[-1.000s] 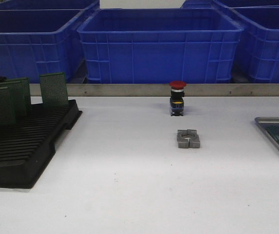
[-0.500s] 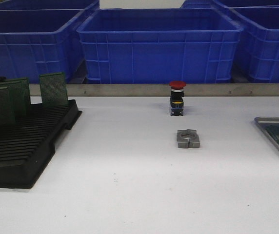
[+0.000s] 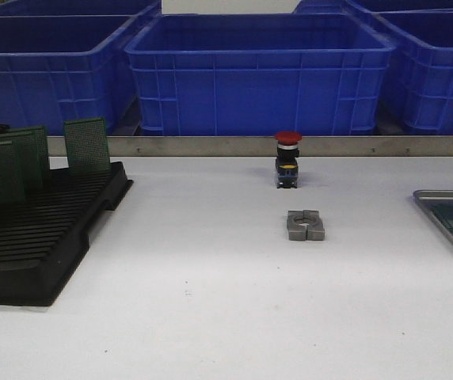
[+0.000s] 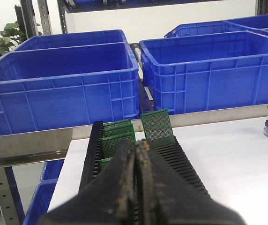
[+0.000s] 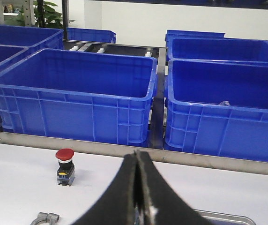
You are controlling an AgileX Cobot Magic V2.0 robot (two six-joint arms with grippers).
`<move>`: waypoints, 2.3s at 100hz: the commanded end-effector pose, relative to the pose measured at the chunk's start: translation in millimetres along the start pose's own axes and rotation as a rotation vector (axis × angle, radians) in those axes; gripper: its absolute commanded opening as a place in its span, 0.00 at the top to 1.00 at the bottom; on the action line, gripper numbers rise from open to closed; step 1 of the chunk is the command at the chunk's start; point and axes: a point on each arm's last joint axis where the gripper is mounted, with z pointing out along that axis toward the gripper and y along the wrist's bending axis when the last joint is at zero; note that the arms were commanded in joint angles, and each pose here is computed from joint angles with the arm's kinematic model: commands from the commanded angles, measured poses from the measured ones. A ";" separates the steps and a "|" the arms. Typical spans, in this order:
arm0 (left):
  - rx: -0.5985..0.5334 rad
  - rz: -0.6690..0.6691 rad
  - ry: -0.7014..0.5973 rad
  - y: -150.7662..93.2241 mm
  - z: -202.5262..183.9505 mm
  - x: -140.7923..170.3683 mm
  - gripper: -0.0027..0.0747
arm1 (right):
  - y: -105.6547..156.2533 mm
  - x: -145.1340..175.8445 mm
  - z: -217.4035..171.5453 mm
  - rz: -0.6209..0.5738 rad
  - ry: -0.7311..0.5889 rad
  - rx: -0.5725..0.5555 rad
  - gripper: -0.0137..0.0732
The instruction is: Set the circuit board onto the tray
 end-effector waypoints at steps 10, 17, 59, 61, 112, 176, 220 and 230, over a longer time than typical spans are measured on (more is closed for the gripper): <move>0.007 -0.021 -0.118 -0.5 -3.5 -10.0 0.99 | -2.6 -9.2 0.2 0.008 -0.032 0.028 0.92; 0.007 -0.021 -0.118 -0.5 -3.5 -10.0 0.99 | -2.7 -9.3 0.2 0.008 -0.033 0.029 0.92; 0.007 -0.021 -0.118 -0.5 -3.5 -10.0 0.99 | -3.4 -7.8 0.2 0.037 -0.017 0.036 0.92; 0.007 -0.021 -0.118 -0.5 -3.5 -10.0 0.99 | -3.5 -7.4 0.2 0.026 -0.013 0.038 0.92; 0.007 -0.021 -0.118 -0.5 -3.5 -10.0 0.99 | -8.4 -12.6 -25.2 -0.005 -0.119 0.126 0.92; 0.007 -0.021 -0.118 -0.5 -3.5 -10.0 0.99 | -3.8 45.8 -36.0 0.020 -0.111 0.055 0.92; 0.007 -0.021 -0.118 -0.5 -3.5 -10.0 0.99 | -2.5 71.1 -29.8 0.022 -0.163 0.022 0.92; 0.007 -0.021 -0.118 -0.5 -3.5 -10.0 0.99 | -2.5 70.0 -30.0 0.022 -0.175 0.022 0.92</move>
